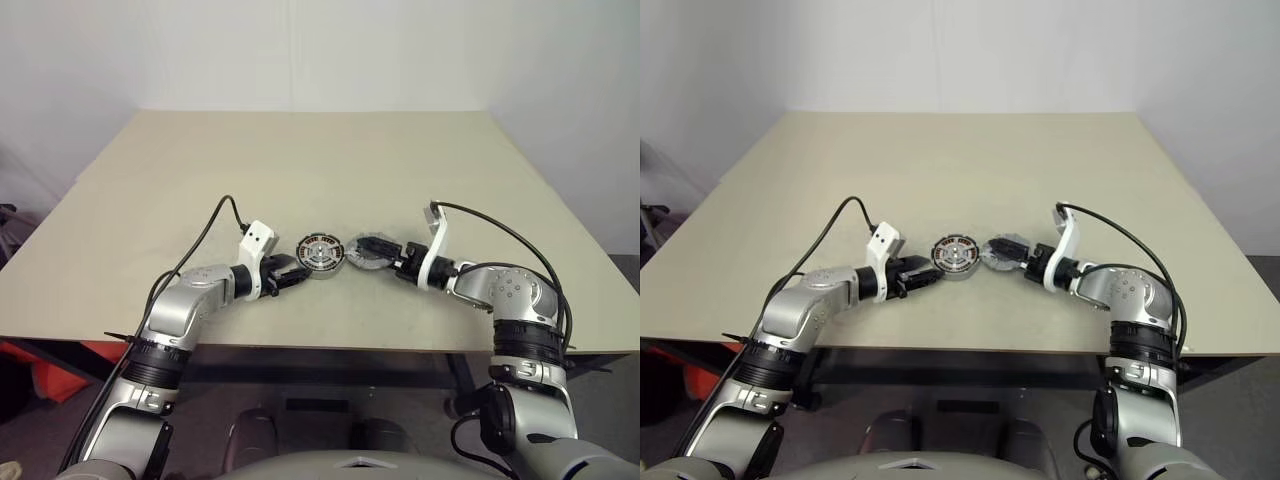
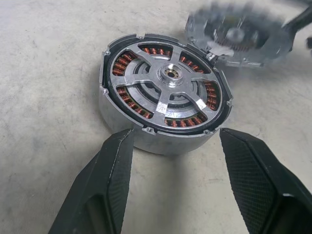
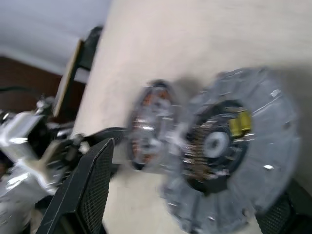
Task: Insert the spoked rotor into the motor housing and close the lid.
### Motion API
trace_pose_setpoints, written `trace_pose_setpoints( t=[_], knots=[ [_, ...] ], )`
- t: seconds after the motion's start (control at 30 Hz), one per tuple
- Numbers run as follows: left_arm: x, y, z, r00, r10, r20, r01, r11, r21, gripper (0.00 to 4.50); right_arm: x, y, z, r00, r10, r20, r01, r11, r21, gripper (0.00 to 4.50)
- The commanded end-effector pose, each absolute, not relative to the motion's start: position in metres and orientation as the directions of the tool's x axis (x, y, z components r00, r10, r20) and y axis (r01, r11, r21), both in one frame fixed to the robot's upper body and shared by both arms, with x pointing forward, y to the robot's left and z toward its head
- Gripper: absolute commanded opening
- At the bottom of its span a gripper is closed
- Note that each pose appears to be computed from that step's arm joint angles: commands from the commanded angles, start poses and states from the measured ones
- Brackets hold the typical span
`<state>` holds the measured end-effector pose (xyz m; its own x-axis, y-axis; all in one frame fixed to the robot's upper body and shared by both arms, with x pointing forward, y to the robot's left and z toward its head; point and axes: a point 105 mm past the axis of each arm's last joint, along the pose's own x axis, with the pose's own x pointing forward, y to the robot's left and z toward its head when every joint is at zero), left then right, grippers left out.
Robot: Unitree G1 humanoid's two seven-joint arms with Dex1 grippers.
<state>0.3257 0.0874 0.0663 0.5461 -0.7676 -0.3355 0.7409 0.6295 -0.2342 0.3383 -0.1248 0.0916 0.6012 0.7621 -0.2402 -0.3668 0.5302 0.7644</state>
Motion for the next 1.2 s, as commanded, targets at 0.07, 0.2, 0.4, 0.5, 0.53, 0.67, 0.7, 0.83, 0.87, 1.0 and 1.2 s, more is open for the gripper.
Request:
trace_pose_setpoints(
  t=[0.07, 0.2, 0.4, 0.5, 0.53, 0.67, 0.7, 0.83, 0.87, 1.0, 1.2],
  knots=[
    [0.329, 0.087, 0.077, 0.559, -0.77, -0.307, 0.752, 0.627, -0.204, 3.0, 0.335, -0.093, 0.132, 0.535, 0.835, -0.129, -0.529, 0.45, 0.719, 4.48],
    [0.329, 0.087, 0.078, 0.566, -0.767, -0.303, 0.749, 0.632, -0.201, 3.0, 0.333, -0.073, 0.135, 0.499, 0.858, -0.118, -0.564, 0.426, 0.708, 4.48],
    [0.33, 0.091, 0.08, 0.584, -0.757, -0.292, 0.737, 0.645, -0.2, 3.0, 0.332, -0.056, 0.127, 0.476, 0.868, -0.14, -0.579, 0.429, 0.693, 4.48],
    [0.33, 0.096, 0.082, 0.597, -0.75, -0.285, 0.728, 0.656, -0.2, 3.0, 0.332, -0.054, 0.128, 0.477, 0.868, -0.138, -0.598, 0.436, 0.672, 4.48],
    [0.33, 0.097, 0.083, 0.602, -0.747, -0.282, 0.725, 0.659, -0.201, 3.0, 0.333, -0.054, 0.129, 0.48, 0.867, -0.135, -0.609, 0.44, 0.66, 4.48],
    [0.331, 0.101, 0.086, 0.617, -0.742, -0.263, 0.714, 0.668, -0.211, 3.0, 0.339, -0.055, 0.13, 0.522, 0.841, -0.143, -0.688, 0.514, 0.512, 4.48],
    [0.331, 0.102, 0.087, 0.621, -0.741, -0.255, 0.71, 0.67, -0.216, 3.0, 0.342, -0.056, 0.129, 0.535, 0.831, -0.15, -0.706, 0.538, 0.461, 4.48],
    [0.331, 0.105, 0.09, 0.632, -0.737, -0.242, 0.703, 0.676, -0.224, 3.0, 0.358, -0.058, 0.118, 0.604, 0.77, -0.205, -0.733, 0.638, 0.235, 4.48],
    [0.331, 0.106, 0.09, 0.632, -0.737, -0.241, 0.703, 0.675, -0.224, 3.0, 0.363, -0.059, 0.112, 0.619, 0.752, -0.228, -0.732, 0.657, 0.18, 4.48],
    [0.331, 0.108, 0.091, 0.634, -0.735, -0.243, 0.701, 0.678, -0.223, 3.0, 0.374, -0.053, 0.099, 0.641, 0.72, -0.266, -0.724, 0.682, 0.101, 4.48],
    [0.329, 0.112, 0.09, 0.639, -0.727, -0.252, 0.694, 0.686, -0.219, 3.0, 0.376, -0.037, 0.091, 0.644, 0.72, -0.259, -0.73, 0.68, 0.074, 4.48]
  ],
)
